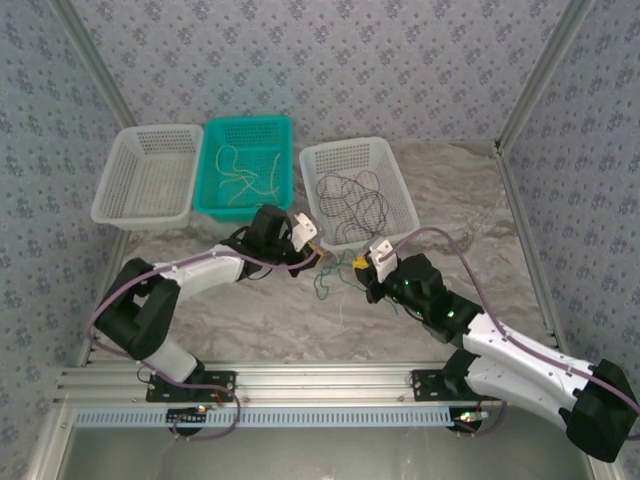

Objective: Untangle the cables

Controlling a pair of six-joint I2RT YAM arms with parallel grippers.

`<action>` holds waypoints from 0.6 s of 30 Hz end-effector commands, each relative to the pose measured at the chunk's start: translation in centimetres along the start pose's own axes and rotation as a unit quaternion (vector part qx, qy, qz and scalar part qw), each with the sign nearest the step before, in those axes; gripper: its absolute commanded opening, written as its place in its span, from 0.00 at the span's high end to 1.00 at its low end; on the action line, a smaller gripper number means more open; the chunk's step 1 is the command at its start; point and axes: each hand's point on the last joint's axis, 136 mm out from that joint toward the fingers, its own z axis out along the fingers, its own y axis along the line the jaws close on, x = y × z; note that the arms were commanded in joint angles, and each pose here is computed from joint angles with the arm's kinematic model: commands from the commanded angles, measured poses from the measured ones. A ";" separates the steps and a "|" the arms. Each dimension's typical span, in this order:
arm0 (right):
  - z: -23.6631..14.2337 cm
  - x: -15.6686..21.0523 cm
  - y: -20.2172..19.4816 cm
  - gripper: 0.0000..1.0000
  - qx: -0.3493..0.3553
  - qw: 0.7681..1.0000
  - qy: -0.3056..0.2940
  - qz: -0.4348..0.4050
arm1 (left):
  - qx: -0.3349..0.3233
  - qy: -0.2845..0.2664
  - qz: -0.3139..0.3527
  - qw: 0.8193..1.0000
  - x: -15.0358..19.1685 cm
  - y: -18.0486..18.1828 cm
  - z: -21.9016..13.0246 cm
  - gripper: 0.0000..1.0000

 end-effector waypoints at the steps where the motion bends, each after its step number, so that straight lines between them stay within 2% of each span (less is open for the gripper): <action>1: 0.2 -0.2 -0.8 1.00 0.020 1.000 0.007 0.018 | -0.007 -0.035 0.027 0.999 -2.2 -1.1 -2.5 1.00; 7: 1.5 2.1 -1.5 1.00 0.038 0.998 0.044 0.035 | -0.021 -0.069 0.044 0.996 -4.6 -1.7 -6.9 1.00; 18: 3.8 5.7 -0.8 1.00 0.024 0.993 0.092 0.073 | -0.101 -0.194 0.063 0.974 -12.0 -1.2 -17.2 1.00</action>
